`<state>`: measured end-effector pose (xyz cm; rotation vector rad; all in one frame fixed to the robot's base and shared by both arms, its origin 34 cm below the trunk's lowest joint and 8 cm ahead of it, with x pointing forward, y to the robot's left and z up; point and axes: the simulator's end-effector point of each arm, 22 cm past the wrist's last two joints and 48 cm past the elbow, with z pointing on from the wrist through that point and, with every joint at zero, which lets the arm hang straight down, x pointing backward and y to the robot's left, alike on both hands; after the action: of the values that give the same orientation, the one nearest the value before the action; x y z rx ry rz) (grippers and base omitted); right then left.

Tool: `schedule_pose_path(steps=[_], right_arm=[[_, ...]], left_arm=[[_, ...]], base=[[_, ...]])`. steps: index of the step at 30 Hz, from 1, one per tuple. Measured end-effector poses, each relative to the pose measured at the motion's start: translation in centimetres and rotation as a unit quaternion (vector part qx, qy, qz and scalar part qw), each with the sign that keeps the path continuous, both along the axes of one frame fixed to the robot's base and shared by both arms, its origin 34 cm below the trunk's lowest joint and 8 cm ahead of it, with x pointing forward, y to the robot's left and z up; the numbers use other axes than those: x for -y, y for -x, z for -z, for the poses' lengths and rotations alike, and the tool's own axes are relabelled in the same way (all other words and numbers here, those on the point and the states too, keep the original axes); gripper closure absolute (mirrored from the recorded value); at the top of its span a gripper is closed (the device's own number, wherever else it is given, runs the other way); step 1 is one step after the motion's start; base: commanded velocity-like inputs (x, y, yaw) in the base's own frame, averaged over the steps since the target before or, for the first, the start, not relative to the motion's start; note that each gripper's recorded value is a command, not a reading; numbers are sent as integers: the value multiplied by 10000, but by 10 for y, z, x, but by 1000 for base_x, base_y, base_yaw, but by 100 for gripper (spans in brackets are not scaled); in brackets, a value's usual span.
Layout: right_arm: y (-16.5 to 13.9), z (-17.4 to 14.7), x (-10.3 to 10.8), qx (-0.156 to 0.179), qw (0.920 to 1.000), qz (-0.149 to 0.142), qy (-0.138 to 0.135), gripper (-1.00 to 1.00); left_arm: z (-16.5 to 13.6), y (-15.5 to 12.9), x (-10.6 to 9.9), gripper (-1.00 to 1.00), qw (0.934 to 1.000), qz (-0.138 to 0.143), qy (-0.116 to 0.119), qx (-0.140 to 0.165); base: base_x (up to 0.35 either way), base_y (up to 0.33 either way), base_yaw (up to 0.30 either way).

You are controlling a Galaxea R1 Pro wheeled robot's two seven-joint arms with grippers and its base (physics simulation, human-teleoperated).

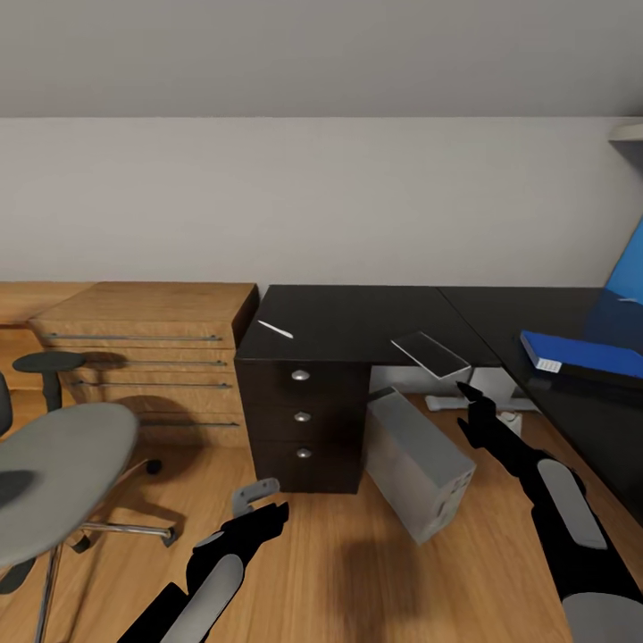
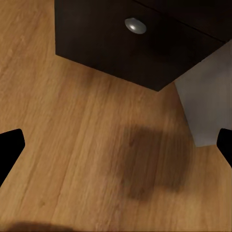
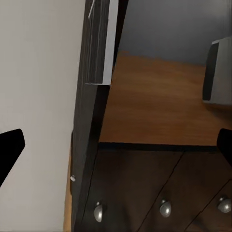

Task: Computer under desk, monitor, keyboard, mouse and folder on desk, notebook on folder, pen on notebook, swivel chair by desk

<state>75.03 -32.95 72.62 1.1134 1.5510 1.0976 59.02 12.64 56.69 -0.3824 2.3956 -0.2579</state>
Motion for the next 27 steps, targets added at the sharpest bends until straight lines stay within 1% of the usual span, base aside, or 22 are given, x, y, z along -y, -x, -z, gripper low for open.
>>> schedule_pose_path(steps=[5, 11, 16, 19, 27], right_arm=[[1, 12, 1, -131, 9999, 20, -23, -100], [2, 17, 1, -179, 9998, 33, -34, -100], [3, 27, 5, -282, 9995, 109, 2, -100], [3, 32, 8, -338, 9993, 154, 90, -100], [4, 35, 10, -381, 9989, 181, 183, -100]], left_arm=[[0, 0, 0, -100, 10000, 2, -7, 2], [0, 0, 0, -100, 10000, 7, 2, -4], [0, 0, 0, -100, 10000, 9, 4, -7], [0, 0, 0, -100, 10000, 9, 4, -8], [1, 0, 0, -100, 10000, 8, 5, -13]], base=[[126, 0, 0], [183, 0, 0], [44, 0, 0], [14, 0, 0], [3, 0, 0]])
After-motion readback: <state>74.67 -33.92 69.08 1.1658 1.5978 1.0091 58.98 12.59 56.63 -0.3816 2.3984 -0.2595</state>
